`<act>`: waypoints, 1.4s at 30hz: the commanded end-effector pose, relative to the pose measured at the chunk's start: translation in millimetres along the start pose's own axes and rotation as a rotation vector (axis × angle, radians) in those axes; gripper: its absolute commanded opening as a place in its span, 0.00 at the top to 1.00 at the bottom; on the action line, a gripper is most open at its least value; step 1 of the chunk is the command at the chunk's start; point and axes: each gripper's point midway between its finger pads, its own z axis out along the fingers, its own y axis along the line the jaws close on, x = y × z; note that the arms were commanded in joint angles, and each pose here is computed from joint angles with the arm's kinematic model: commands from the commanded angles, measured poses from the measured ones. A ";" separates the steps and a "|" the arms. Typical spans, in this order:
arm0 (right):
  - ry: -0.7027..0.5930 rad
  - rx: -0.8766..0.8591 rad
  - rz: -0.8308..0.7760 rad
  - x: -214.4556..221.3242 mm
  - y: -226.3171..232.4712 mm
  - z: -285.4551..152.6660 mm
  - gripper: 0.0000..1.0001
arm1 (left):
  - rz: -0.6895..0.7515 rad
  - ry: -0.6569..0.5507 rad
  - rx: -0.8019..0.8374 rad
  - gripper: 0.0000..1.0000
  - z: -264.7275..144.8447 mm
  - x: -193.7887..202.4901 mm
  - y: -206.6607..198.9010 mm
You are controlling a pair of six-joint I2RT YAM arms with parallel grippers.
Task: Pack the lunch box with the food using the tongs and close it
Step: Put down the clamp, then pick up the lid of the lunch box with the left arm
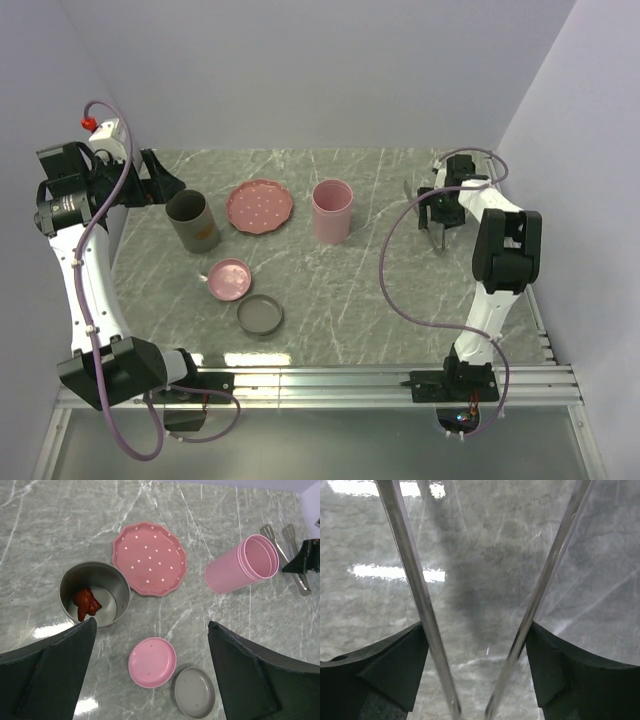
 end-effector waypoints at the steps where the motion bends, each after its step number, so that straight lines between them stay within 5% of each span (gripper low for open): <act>1: -0.022 0.017 -0.032 -15.8 -8.1 -1.8 0.17 | 0.038 0.001 0.040 0.01 -1.6 -2.3 -8.3; 10: -0.020 -0.015 -0.027 -13.8 -0.5 -15.3 0.06 | 0.057 0.010 0.050 0.01 -5.5 -2.2 -12.6; 20: -0.210 -0.037 -0.079 -55.0 14.1 -113.3 0.00 | 0.251 0.111 0.086 0.01 -14.9 23.2 -13.7; 28: -0.311 -0.203 -0.118 -58.2 52.9 -181.1 0.00 | 0.559 0.396 0.230 0.01 -42.2 119.9 -19.6; 35: -0.381 -0.360 -0.140 -58.3 96.4 -234.0 0.00 | 0.996 0.427 0.393 0.04 -44.3 185.6 -22.4; 42: -0.396 -0.429 -0.148 -46.6 113.3 -253.0 0.00 | 1.079 0.534 0.530 0.14 -13.5 238.7 -10.0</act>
